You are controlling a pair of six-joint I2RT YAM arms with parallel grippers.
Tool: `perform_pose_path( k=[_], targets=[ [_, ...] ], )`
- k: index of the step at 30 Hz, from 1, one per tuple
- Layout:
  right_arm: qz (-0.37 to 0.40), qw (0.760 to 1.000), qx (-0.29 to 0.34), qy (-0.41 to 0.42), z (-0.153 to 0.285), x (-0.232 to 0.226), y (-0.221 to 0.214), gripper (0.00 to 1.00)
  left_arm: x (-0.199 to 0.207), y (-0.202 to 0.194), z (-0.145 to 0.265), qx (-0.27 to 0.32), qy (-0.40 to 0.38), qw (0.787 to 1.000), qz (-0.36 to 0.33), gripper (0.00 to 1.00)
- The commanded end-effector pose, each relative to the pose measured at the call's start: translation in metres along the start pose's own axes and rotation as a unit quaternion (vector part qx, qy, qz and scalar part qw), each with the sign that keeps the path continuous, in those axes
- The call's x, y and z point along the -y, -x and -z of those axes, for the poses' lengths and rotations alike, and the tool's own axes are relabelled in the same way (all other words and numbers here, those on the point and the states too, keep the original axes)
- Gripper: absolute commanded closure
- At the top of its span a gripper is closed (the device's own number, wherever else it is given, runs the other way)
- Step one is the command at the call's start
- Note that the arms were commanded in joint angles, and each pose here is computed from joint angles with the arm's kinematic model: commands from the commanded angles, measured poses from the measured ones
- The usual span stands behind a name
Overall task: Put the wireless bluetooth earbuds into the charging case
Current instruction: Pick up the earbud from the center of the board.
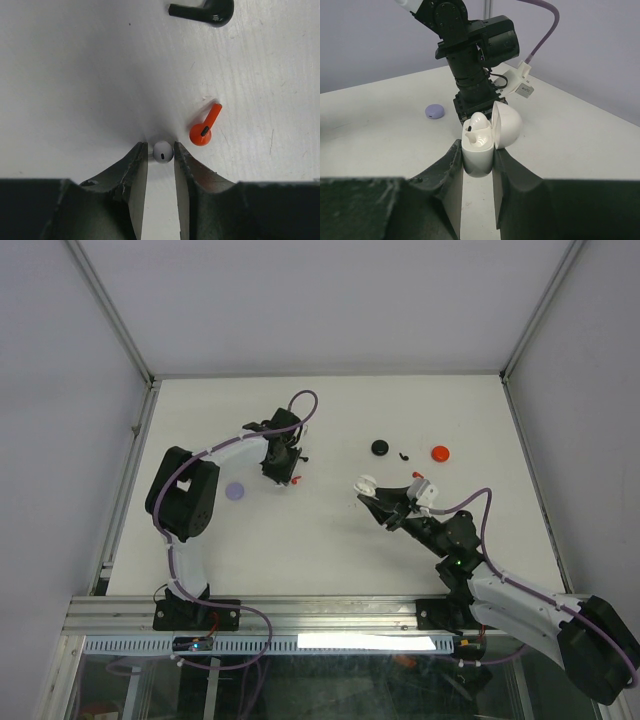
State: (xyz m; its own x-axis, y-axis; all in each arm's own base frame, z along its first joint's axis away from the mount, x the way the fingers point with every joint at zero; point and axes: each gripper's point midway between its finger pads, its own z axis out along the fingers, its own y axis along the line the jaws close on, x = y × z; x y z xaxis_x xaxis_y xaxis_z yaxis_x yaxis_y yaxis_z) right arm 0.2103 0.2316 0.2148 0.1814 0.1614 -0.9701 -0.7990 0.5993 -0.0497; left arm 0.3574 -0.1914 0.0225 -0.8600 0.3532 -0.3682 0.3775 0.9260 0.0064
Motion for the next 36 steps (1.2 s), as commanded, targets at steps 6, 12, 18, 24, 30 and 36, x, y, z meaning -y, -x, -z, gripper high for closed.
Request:
perform_pose_path(
  k=[6,12,18,24,30,36],
  targets=[
    [0.007,1.000,0.021,-0.003,0.000,0.001,0.012,1.00,0.007,-0.011,0.001,-0.033,-0.022,0.999,0.016,0.74],
    [0.007,1.000,0.020,-0.001,-0.001,0.001,0.012,1.00,0.004,-0.024,0.005,-0.051,-0.010,0.998,0.033,0.72],
    [0.006,1.000,0.020,0.001,-0.002,0.000,0.012,1.00,0.005,-0.026,0.003,-0.053,-0.011,0.998,0.040,0.77],
    [0.005,1.000,0.019,0.005,-0.002,-0.001,0.013,1.00,0.008,-0.019,0.008,-0.035,-0.019,0.998,0.054,0.87],
    [-0.004,0.999,0.023,0.025,-0.007,-0.008,0.016,1.00,0.018,-0.002,0.036,0.028,-0.049,0.995,0.086,0.92],
    [-0.006,0.999,0.031,0.035,-0.013,-0.012,0.021,1.00,0.031,0.015,0.072,0.094,-0.093,0.983,0.126,0.92]
  ],
)
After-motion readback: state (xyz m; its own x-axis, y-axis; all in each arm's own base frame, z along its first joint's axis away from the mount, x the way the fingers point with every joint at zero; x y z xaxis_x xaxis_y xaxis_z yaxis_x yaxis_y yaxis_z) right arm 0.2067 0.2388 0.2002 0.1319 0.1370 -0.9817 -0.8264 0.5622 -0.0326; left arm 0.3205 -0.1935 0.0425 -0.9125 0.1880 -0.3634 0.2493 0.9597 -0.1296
